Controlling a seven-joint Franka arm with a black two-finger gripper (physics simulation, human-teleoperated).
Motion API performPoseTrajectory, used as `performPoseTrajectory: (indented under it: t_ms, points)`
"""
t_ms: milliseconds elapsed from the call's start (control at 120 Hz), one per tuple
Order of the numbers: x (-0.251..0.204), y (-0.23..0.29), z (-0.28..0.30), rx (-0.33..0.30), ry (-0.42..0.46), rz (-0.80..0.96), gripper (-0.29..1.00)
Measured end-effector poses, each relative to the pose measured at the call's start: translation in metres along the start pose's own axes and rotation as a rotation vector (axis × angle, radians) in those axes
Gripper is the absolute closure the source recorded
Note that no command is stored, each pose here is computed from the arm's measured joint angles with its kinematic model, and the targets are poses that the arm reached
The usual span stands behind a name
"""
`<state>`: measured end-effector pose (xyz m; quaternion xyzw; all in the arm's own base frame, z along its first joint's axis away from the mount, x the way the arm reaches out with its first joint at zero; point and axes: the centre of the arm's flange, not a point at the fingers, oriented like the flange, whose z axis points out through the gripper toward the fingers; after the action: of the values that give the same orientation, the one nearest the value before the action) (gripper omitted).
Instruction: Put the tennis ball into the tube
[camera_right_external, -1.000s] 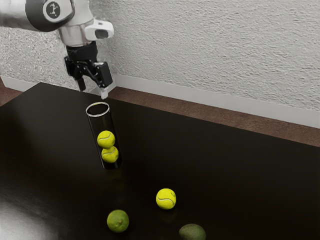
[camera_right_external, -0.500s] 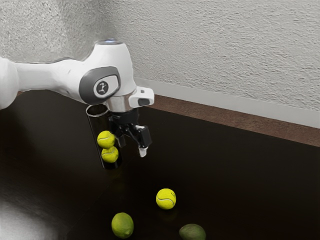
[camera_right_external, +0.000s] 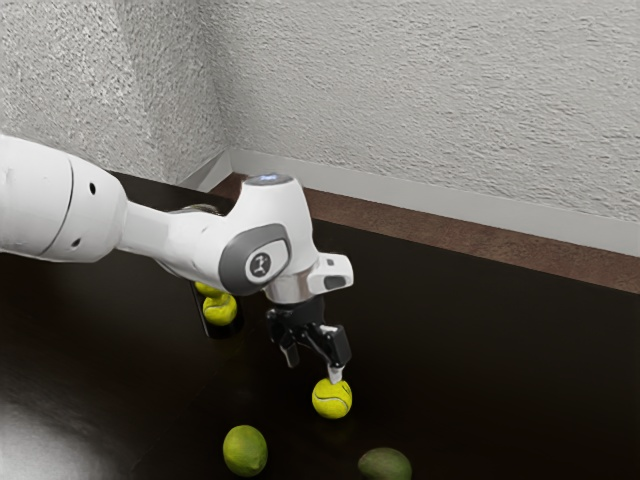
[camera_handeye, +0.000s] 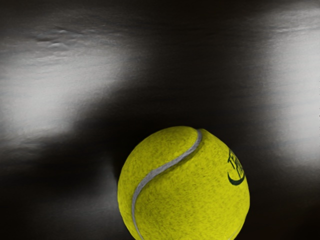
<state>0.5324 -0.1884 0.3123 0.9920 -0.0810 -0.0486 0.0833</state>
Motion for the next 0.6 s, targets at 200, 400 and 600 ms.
performPoseTrajectory:
  t_ms: [200,400,600]
  points:
    - [0.006,0.006,0.026,-0.007,-0.011,-0.002,0.0]
    - [0.015,0.012,0.047,-0.004,-0.03,0.007,0.0]
    - [0.018,0.013,0.063,-0.004,-0.048,0.006,0.0]
